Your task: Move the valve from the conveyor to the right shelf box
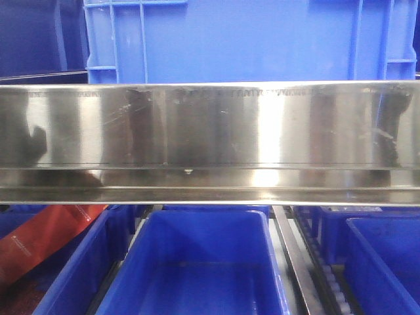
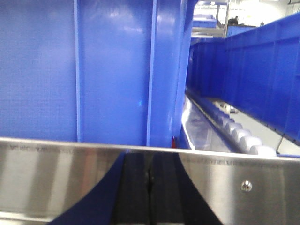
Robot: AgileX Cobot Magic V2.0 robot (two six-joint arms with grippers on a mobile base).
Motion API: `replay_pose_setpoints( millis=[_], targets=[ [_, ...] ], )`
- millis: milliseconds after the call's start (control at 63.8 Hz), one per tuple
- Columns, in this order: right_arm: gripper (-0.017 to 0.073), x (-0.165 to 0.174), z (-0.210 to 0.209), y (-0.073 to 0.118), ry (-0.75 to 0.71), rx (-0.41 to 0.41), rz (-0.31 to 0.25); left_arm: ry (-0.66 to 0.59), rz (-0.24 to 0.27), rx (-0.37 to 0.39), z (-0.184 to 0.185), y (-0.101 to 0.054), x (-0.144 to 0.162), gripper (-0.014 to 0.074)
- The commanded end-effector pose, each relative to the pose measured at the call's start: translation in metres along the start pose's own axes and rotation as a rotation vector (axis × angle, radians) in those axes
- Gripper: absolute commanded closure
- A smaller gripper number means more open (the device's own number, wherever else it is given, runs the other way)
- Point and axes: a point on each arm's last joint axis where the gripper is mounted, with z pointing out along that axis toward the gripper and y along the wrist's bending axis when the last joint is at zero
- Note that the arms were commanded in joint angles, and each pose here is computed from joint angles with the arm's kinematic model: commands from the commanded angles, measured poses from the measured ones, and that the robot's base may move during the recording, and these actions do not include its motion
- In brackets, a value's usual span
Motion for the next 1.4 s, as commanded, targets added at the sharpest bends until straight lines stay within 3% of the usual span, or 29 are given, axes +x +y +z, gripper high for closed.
replay_pose_setpoints(
  millis=[0, 690, 1035, 1380],
  targets=[
    [0.0722, -0.002, -0.001, -0.001, -0.026, 0.010, -0.018, -0.032, -0.012, 0.000, -0.001, 0.000, -0.003, 0.0704],
    [0.0722, 0.000, 0.000, -0.001, -0.032, 0.016, -0.017, -0.034, -0.012, 0.000, -0.001, 0.000, -0.004, 0.0704],
    [0.0722, 0.034, -0.001, -0.016, -0.120, 0.255, 0.005, -0.034, -0.012, 0.000, -0.001, 0.000, -0.004, 0.0704],
    [0.0722, 0.104, 0.000, -0.019, -0.119, 0.316, 0.050, -0.034, -0.012, 0.000, -0.001, 0.000, -0.004, 0.0704]
  ],
)
